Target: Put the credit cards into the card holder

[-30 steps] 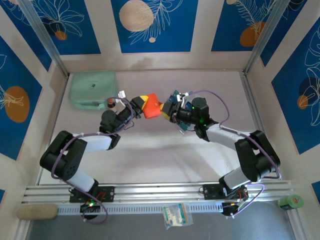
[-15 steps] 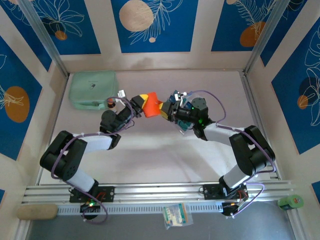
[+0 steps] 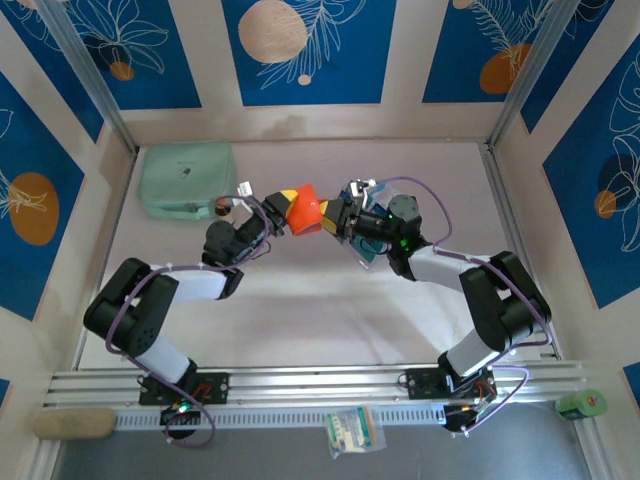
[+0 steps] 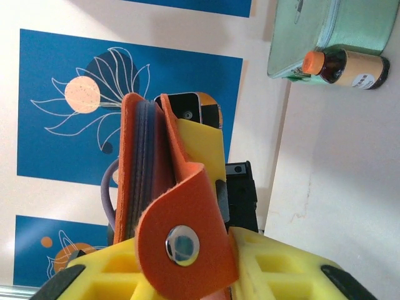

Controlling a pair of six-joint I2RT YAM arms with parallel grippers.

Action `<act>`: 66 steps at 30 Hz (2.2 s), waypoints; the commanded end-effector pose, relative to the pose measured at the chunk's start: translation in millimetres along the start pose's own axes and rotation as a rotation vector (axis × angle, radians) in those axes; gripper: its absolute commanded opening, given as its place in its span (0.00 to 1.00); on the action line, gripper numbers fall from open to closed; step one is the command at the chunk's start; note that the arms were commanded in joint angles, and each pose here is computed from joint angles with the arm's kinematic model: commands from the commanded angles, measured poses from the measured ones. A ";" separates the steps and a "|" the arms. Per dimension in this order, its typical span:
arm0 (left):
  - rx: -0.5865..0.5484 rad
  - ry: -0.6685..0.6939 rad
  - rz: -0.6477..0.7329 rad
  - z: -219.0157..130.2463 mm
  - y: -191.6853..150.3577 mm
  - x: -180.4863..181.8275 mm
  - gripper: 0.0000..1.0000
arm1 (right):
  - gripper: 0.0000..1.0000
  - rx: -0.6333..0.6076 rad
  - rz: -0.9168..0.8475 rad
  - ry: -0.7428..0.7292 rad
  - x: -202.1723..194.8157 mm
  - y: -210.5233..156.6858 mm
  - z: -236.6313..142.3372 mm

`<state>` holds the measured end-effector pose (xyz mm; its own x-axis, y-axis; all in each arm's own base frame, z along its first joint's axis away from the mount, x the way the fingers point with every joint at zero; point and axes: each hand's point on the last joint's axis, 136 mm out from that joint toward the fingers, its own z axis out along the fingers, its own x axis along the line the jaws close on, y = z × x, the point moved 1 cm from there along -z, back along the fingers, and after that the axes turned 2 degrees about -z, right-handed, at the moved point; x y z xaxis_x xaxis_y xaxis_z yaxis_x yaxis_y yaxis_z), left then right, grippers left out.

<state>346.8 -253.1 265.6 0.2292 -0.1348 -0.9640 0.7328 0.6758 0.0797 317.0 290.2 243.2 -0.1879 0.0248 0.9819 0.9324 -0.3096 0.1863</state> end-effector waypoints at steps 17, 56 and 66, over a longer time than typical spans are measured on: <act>0.036 0.113 0.154 -18.1 -0.2 13.7 0.53 | 0.00 0.013 -0.010 -0.068 -26.6 -21.4 -15.6; 0.563 1.097 0.763 -78.8 -35.7 140.8 0.77 | 0.00 -0.092 0.079 -0.357 -194.4 -101.3 0.6; 0.686 1.234 0.864 -86.6 -51.5 162.9 0.78 | 0.00 -0.133 0.078 -0.378 -195.5 -98.8 -6.3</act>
<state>294.1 -255.4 87.5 0.3106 0.9196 -0.2405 0.8738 -0.1767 0.4530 259.8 316.3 37.1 0.0213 0.3140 0.9492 0.9017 -0.4162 0.1174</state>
